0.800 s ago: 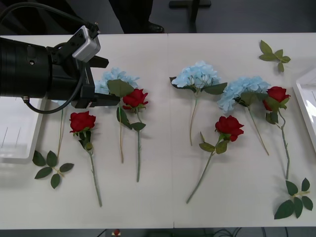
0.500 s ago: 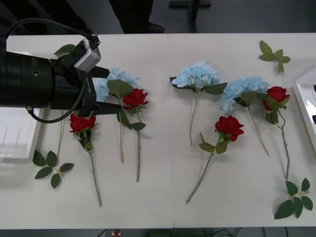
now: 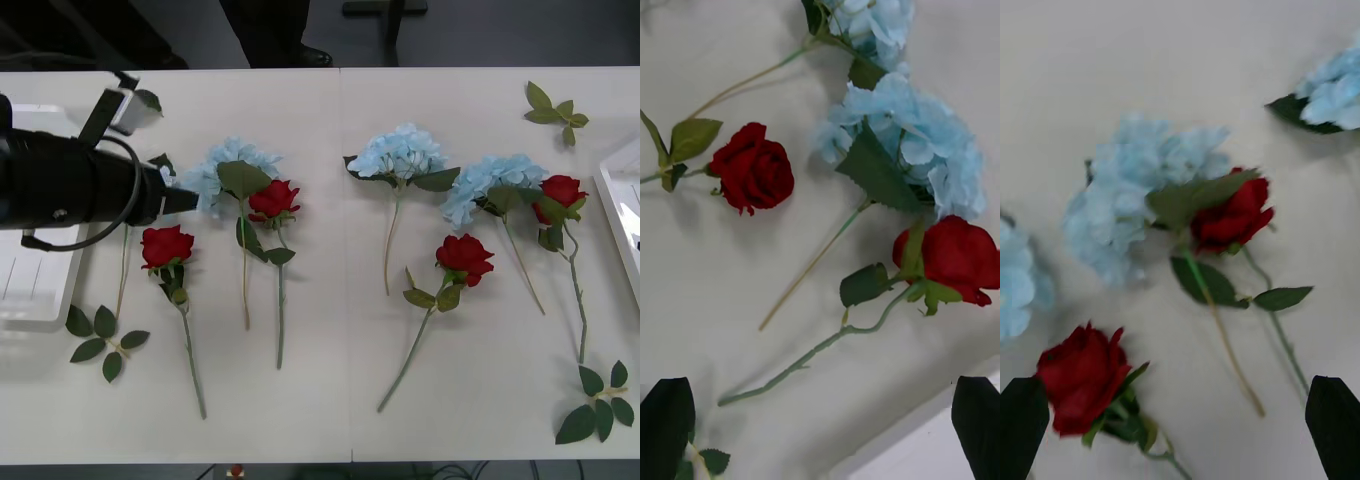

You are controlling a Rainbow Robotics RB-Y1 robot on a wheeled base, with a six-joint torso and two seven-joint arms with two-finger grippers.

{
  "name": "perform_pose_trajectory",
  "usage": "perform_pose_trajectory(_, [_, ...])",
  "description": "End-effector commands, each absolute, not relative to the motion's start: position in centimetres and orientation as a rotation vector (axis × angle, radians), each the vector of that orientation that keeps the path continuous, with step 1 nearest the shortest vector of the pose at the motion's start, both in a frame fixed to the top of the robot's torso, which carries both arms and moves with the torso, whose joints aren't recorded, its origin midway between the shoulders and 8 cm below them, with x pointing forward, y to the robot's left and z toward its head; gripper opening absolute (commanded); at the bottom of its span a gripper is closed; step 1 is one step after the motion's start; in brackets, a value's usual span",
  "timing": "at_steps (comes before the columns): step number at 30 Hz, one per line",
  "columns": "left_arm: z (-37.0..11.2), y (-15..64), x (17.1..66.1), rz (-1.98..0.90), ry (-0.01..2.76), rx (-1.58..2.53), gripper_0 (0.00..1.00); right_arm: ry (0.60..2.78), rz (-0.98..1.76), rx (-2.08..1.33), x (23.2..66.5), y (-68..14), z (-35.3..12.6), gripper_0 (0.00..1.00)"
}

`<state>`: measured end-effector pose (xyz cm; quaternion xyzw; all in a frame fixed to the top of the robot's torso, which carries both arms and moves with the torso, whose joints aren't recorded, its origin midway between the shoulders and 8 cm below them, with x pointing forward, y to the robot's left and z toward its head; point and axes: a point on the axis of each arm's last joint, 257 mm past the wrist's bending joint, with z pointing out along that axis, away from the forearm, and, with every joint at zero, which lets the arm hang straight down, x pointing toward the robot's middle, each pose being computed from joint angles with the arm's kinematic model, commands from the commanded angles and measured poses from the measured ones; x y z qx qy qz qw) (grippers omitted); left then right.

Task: Place the red flowers into the right box and the blue flowers into the left box. If a person shows an open palm, hand one flower to the person first, then continue sorting.

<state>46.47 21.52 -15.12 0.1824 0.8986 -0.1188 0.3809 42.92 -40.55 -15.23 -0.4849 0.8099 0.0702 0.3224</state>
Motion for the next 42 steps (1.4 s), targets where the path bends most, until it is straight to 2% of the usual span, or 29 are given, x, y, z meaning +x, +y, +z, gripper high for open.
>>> perform_pose_trajectory(1, [-17.7, 25.1, 44.7, -0.215, 2.385, 0.218, 1.0, 2.293, 0.163, -1.076, 43.6, -41.8, -15.5, 1.0])
perform_pose_trajectory(9, [-22.3, 31.5, 44.4, 0.093, 2.419, 0.028, 1.0, 2.556, 0.129, -0.548, 45.4, -42.1, -17.5, 1.0])
perform_pose_trajectory(19, [-24.5, 33.7, 49.0, 0.127, 2.412, -0.059, 1.0, 2.628, 0.085, -0.23, 48.6, -40.9, -20.7, 1.0])
perform_pose_trajectory(28, [-24.5, 35.2, 51.5, 0.192, 2.408, -0.097, 1.0, 2.667, 0.147, -0.082, 49.4, -41.8, -24.3, 1.0])
perform_pose_trajectory(42, [-25.5, 36.1, 54.7, 0.236, 2.405, -0.137, 1.0, 2.685, 0.146, -0.039, 49.8, -40.8, -29.6, 1.0])
